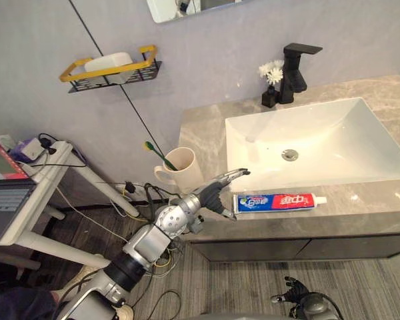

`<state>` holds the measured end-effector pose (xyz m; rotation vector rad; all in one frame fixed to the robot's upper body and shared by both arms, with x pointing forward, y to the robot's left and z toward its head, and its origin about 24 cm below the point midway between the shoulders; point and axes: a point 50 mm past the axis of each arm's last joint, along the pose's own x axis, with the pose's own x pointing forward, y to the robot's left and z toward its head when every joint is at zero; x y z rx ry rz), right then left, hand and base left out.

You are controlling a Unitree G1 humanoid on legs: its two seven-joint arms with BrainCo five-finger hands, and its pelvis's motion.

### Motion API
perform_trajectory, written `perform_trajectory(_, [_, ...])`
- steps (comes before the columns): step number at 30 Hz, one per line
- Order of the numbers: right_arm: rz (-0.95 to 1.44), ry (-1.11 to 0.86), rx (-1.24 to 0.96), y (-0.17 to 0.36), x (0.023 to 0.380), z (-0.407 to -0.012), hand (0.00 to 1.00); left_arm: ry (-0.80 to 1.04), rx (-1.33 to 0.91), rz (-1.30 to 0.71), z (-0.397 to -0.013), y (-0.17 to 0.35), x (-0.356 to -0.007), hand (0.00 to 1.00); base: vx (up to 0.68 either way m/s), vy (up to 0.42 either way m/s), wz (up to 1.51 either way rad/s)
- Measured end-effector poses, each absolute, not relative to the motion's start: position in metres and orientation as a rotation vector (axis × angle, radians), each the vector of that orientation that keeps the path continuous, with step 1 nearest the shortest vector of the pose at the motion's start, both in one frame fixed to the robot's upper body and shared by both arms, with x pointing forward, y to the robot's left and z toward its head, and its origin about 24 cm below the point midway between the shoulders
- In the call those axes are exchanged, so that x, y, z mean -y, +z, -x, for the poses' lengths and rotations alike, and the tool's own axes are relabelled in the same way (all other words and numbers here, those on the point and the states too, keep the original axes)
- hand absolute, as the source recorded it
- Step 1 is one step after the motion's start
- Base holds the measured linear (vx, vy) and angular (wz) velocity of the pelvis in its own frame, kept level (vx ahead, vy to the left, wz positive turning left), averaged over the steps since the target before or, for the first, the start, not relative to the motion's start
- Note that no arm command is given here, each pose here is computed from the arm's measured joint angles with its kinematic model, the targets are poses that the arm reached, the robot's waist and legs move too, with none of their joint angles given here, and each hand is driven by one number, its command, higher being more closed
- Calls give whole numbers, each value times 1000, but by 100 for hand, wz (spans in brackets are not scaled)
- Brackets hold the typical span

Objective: Organize washtable

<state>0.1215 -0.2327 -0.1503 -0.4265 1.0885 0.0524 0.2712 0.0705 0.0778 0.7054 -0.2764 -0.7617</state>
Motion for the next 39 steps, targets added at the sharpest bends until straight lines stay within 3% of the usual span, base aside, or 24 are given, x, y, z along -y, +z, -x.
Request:
perform_trajectory(11, [416,0,-1105,-149,245,-111,0,-673,344,-679,-272,98,-76,0,26,-7,4])
perform_trajectory(23, [385,-36,-1135,-152,249,-98,0,-794,289,-405,-221,94,-84,0,-37,-8,3])
perform_trajectory(39, [393,-44,-1196,-156,255,-74,0,-799,361,-126,-190,115,-76,0,-22,-7,5])
